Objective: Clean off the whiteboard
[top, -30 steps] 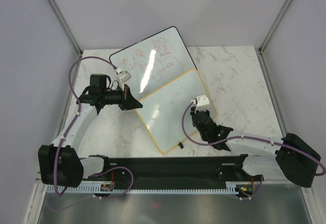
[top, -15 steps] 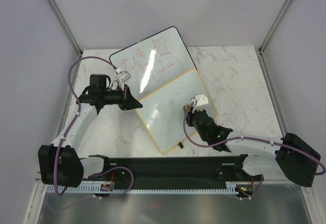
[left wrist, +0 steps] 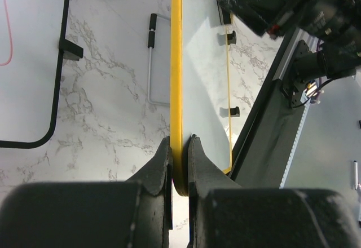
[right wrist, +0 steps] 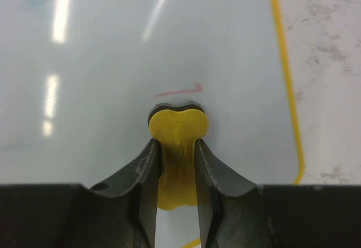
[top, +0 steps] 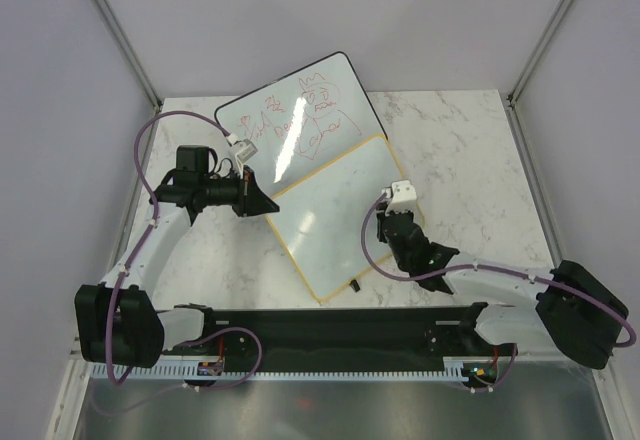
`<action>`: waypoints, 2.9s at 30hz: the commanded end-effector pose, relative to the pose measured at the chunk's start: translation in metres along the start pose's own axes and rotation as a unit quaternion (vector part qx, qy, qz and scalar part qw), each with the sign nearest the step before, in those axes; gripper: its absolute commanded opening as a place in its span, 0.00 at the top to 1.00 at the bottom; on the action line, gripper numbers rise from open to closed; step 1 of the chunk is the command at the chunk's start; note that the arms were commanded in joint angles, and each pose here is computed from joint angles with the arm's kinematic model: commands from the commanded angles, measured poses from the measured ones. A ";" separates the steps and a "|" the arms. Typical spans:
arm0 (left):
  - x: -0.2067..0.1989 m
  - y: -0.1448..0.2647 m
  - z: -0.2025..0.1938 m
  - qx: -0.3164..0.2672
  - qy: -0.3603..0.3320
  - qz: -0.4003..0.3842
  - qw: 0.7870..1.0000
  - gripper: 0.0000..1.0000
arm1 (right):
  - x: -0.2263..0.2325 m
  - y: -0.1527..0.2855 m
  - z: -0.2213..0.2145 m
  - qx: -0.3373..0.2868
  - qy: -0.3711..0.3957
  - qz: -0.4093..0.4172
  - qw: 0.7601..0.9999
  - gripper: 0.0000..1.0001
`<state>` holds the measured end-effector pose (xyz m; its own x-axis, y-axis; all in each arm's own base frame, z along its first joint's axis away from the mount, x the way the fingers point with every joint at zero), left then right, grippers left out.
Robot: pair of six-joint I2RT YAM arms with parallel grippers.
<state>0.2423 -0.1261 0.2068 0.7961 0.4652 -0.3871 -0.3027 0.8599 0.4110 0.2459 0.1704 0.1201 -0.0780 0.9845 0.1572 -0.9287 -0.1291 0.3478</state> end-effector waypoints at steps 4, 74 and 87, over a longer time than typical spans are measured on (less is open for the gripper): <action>0.009 0.000 0.025 -0.024 -0.131 0.016 0.991 0.98 | 0.086 0.058 -0.076 0.130 0.060 0.196 0.970 1.00; 0.006 0.001 0.027 -0.024 -0.133 0.010 0.991 0.98 | 0.038 0.000 -0.010 0.120 -0.055 0.013 0.991 1.00; 0.006 0.001 0.029 -0.025 -0.136 0.008 0.990 0.98 | -0.024 -0.003 -0.044 0.147 -0.143 -0.070 0.976 1.00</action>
<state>0.2468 -0.1248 0.2103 0.7970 0.4746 -0.3734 -0.3109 0.8526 0.4200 0.2374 0.1836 0.1146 0.0622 0.9359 0.3467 -0.8507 -0.1319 0.5088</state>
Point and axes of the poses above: each gripper's point midway between its finger pads, its own y axis back along the fingers, its own x axis along the line the jaws close on, z = x × y, the point moved 5 cm from there along y, back along the fingers, and after that the axes turned 8 degrees about -y, right-handed, at the moved point
